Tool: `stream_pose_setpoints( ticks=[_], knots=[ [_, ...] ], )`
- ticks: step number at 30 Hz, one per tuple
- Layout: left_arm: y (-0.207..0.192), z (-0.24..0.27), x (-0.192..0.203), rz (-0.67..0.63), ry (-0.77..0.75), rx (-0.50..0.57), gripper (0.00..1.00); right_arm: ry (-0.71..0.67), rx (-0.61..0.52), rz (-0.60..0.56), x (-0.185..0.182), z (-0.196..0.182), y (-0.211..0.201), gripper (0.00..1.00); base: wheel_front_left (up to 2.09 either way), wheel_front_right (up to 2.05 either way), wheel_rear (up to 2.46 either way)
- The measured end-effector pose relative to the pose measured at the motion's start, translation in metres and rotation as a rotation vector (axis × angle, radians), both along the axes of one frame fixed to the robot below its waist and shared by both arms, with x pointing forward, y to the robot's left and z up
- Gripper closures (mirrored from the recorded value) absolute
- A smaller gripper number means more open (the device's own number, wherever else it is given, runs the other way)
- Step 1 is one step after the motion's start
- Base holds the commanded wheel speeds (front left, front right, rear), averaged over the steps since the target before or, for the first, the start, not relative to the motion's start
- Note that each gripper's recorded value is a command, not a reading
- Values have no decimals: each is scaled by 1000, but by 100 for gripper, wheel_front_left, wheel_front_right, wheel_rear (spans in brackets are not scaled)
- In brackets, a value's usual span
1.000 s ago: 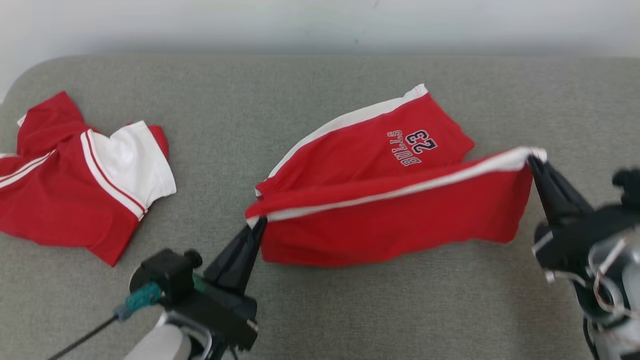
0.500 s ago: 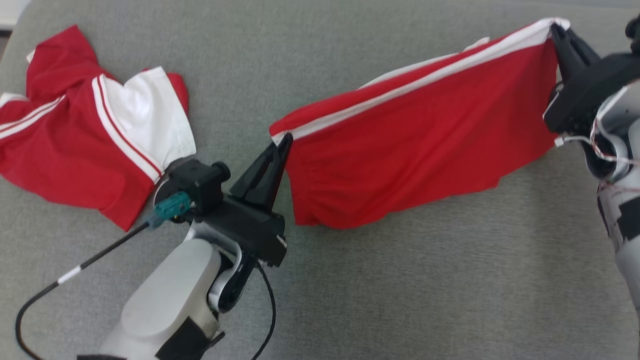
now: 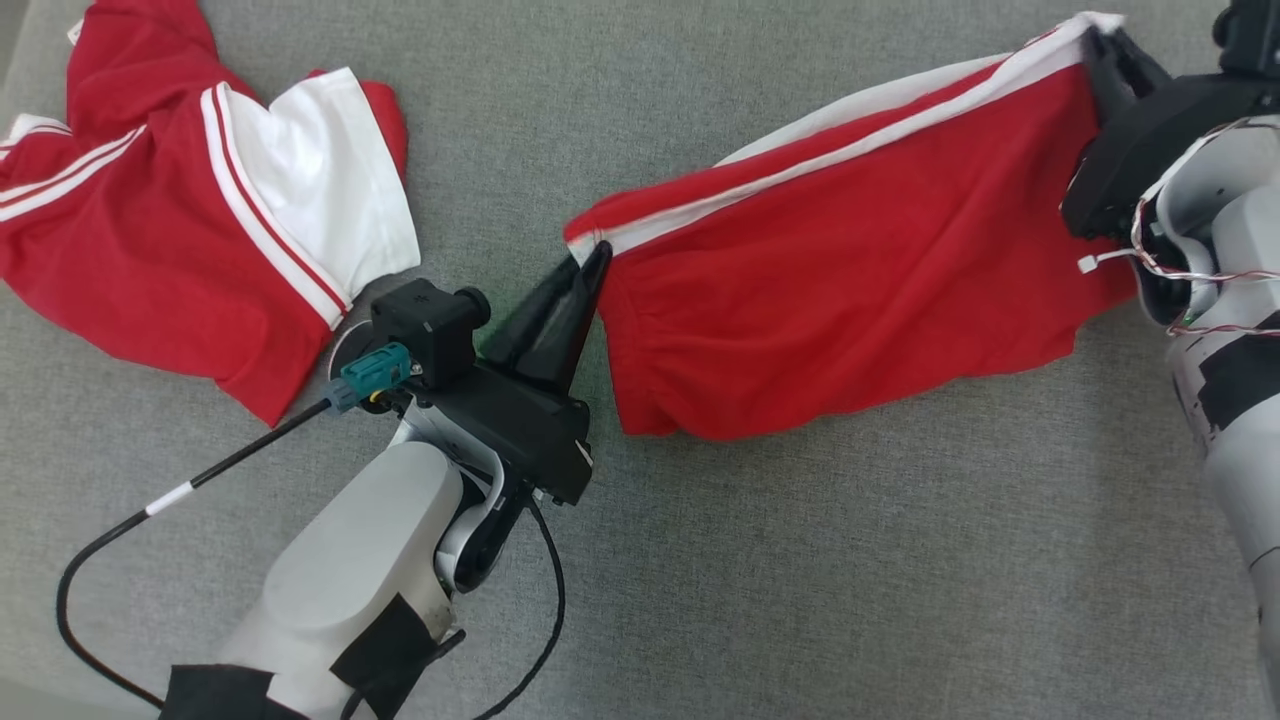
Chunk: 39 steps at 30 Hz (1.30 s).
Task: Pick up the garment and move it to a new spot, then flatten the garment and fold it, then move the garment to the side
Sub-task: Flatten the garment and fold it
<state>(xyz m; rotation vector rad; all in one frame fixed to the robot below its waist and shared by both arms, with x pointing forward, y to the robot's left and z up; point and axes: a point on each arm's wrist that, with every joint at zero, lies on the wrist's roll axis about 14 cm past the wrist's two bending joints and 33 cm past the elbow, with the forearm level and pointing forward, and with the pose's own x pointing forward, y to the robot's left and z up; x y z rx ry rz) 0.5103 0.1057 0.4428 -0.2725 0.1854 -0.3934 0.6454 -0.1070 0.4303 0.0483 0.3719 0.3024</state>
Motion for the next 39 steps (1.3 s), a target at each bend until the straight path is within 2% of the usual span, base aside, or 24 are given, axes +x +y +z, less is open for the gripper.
stream_pose_setpoints(
  ticks=[7,11,14,17,22,28,35,36,37,38,39],
  knots=[
    [5,24,-3,26,-55,-22,0,-31,4,10,-10,18,2,0,0,0,0],
    [15,41,-13,73,-100,-48,0,-42,-1,2,-22,25,-10,0,0,0,0],
    [34,61,-18,148,-163,-68,0,-31,-13,-16,-33,25,-25,0,0,0,0],
    [59,75,-27,227,-221,-30,0,-15,-14,-34,-42,22,-36,0,0,0,0],
    [90,80,-44,323,-268,43,0,33,-3,-54,-56,7,-44,0,0,0,0],
    [116,67,-64,433,-246,62,0,93,22,-75,-64,-13,-44,0,0,0,0],
    [128,54,-83,488,-211,79,0,161,44,-81,-71,-33,-34,0,0,0,0],
    [128,56,-83,488,-218,79,0,181,40,-81,-73,-38,-33,13,0,0,0],
    [126,55,-84,484,-217,86,0,205,42,-81,-75,-40,-31,72,0,0,0],
    [125,54,-86,484,-215,87,0,208,48,-83,-75,-40,-30,100,0,0,0],
    [125,53,-88,486,-211,88,0,213,54,-84,-76,-40,-28,100,0,0,0]
  ],
)
